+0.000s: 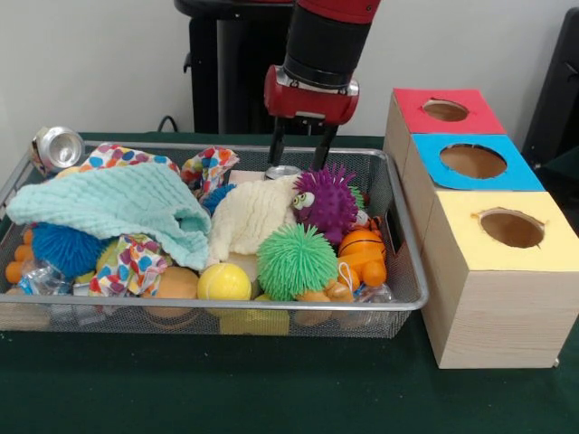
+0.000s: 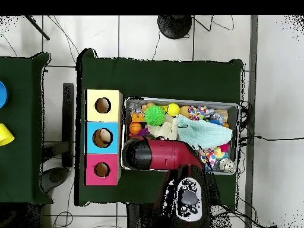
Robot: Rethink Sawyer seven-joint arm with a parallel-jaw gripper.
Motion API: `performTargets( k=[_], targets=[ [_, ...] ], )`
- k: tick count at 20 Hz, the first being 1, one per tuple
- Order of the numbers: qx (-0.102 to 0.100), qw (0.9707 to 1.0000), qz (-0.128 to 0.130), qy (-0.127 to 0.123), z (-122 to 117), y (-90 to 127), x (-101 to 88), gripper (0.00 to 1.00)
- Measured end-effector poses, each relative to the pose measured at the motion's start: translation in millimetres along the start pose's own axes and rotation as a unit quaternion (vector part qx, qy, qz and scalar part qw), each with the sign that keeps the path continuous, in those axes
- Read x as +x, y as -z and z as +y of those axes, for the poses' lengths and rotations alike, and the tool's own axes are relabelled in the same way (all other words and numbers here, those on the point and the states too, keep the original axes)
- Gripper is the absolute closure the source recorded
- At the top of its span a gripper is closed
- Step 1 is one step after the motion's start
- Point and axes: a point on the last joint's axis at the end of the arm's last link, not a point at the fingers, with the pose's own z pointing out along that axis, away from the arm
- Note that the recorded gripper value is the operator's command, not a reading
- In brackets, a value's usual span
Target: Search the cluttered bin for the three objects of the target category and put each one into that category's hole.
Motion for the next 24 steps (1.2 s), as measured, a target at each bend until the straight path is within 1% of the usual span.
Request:
performTargets(
  k=[5, 9, 11, 15, 18, 24],
  targets=[
    [0.000, 1.0000, 0.001, 0.010, 11.1, -6.3, 2.3, 0.00],
    [0.000, 0.9997, -0.001, 0.025, 28.8, -15.2, 5.0, 0.00],
    [-0.001, 0.9995, 0.003, 0.031, 36.1, -21.4, 8.2, 0.00],
    [-0.005, 0.9996, 0.010, 0.026, 39.0, -27.2, 10.6, 0.00],
    [-0.006, 0.9998, 0.014, 0.014, 37.5, -30.9, 11.4, 0.00],
    [-0.005, 0.9999, 0.005, 0.007, 34.0, -33.2, 8.8, 0.00]
  ],
)
